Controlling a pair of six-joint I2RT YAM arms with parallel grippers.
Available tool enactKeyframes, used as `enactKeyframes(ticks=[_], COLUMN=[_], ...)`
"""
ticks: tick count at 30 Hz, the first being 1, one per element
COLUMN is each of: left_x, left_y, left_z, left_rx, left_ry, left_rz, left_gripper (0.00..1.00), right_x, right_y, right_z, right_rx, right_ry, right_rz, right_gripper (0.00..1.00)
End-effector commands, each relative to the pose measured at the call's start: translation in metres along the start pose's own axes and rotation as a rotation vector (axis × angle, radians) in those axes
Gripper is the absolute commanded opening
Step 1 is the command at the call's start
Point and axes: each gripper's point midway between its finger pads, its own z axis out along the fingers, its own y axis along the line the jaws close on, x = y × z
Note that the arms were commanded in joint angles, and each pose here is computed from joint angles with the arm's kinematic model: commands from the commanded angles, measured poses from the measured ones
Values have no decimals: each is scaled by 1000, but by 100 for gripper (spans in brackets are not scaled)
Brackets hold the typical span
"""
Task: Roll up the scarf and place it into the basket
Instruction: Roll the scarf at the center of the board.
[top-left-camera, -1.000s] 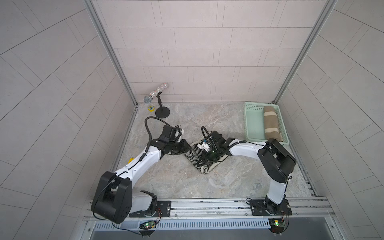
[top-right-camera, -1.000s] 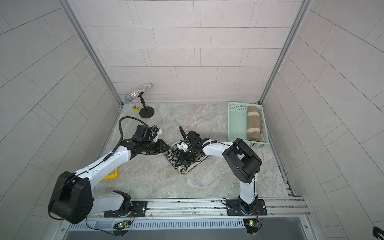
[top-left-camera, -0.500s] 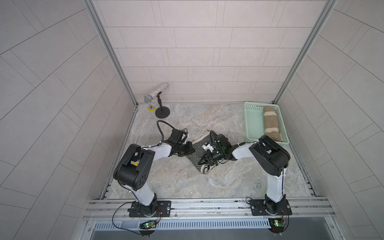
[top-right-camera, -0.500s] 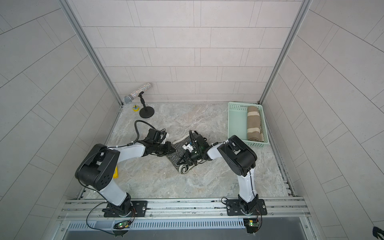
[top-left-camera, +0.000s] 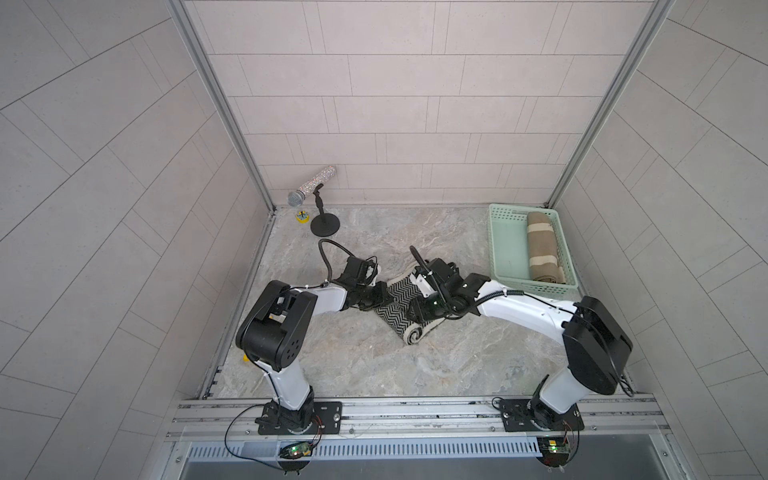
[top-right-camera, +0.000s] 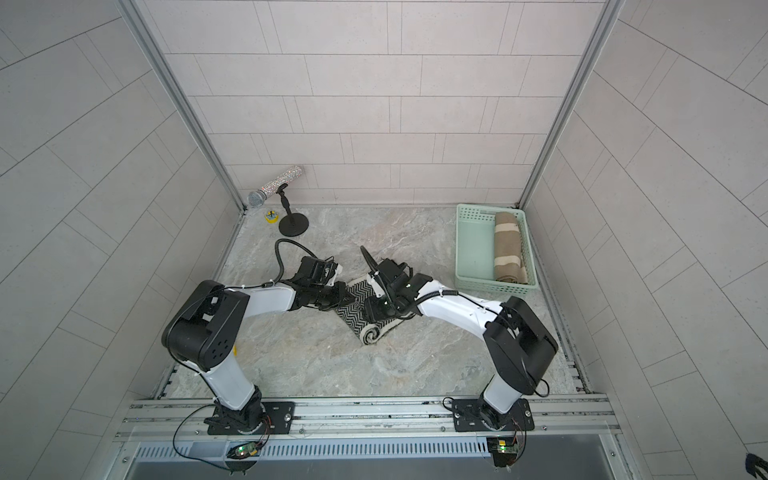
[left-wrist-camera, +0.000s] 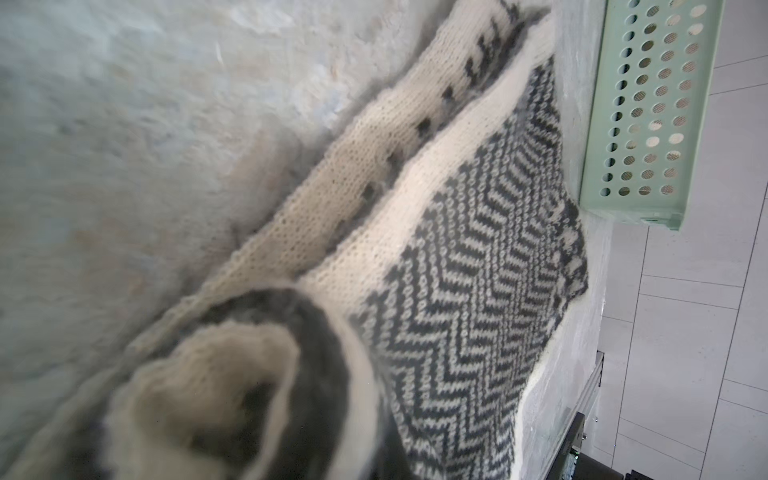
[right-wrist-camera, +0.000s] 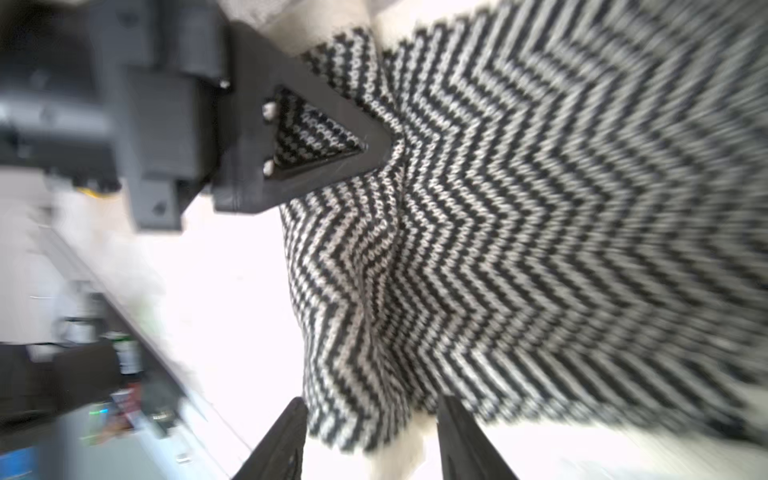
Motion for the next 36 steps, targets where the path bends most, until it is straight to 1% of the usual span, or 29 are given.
enactKeyframes(ticks=[1, 3, 5, 8, 12, 17, 23, 27, 31, 33, 35, 36], left_x=[30, 30, 29, 29, 28, 29, 31, 28, 24, 21, 18, 17], left_y=[32, 31, 30, 28, 26, 27, 26, 21, 11, 7, 2, -1], left_z=[5, 6, 6, 7, 7, 8, 9, 7, 3, -1, -5, -8], left_rx=[-113, -111, -105, -96, -90, -91, -83, -66, -45, -44, -42, -40], left_ry=[91, 93, 94, 98, 99, 106, 117, 115, 114, 113, 106, 99], left_rz=[-52, -55, -57, -61, -63, -69, -76, -81, -87, -87, -91, -97], left_gripper=[0, 0, 0, 0, 0, 0, 0, 0, 0, 2, 9, 12], right_x=[17, 16, 15, 16, 20, 29, 39, 51, 65, 75, 82, 86], right_y=[-28, -10, 6, 22, 30, 33, 21, 2, -14, -20, -26, -29], right_z=[-21, -25, -26, -21, -3, 24, 47, 61, 74, 81, 88, 91], right_rx=[373, 444, 495, 576, 651, 687, 725, 714, 679, 652, 624, 609], right_ry=[-5, -37, -58, -81, -59, -22, 22, 77, 136, 169, 207, 224], right_rz=[-271, -407, -512, -635, -754, -842, -871, -840, -798, -771, -735, -712], right_gripper=[54, 55, 56, 59, 64, 64, 65, 65, 64, 60, 52, 45])
